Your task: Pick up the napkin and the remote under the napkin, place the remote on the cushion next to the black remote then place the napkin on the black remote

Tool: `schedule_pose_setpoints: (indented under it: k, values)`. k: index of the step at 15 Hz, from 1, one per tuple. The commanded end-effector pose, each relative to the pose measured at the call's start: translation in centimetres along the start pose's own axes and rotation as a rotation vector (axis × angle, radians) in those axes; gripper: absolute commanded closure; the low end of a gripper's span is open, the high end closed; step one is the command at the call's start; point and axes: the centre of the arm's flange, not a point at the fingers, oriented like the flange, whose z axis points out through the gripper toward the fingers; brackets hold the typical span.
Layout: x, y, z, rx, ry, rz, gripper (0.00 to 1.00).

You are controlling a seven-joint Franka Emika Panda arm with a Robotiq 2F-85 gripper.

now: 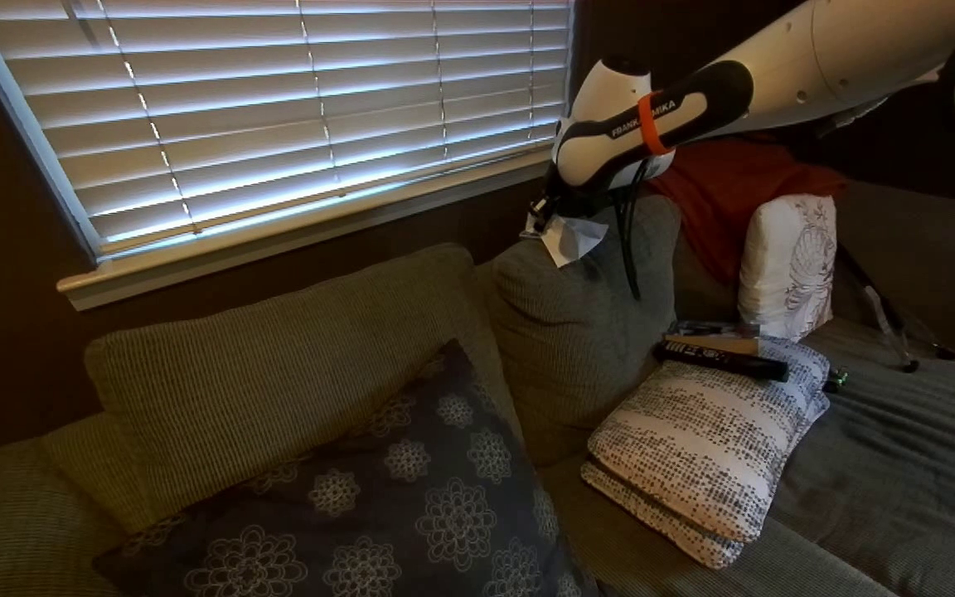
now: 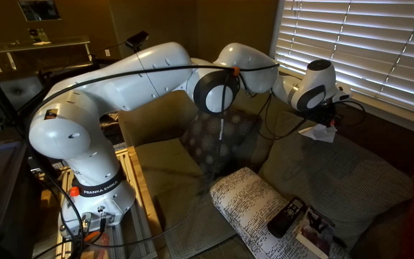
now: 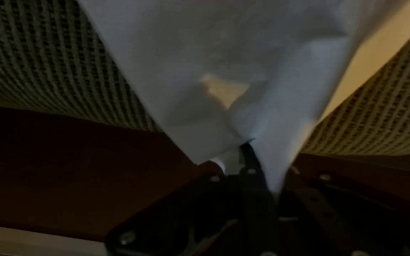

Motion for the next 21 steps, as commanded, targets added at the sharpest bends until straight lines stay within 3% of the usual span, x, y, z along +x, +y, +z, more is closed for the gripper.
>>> schedule_pose_setpoints:
  k: [1, 18, 19, 21]
  values:
    - [1.1, -0.2, 1.2, -0.014, -0.012, -0.008, 1.0]
    - [0.4, 0.3, -1.2, -0.061, -0.053, 0.058, 1.0]
    - [0.4, 0.3, -1.1, -0.064, -0.059, 0.063, 0.73]
    - [0.4, 0.3, -1.1, -0.073, -0.065, 0.074, 0.68]
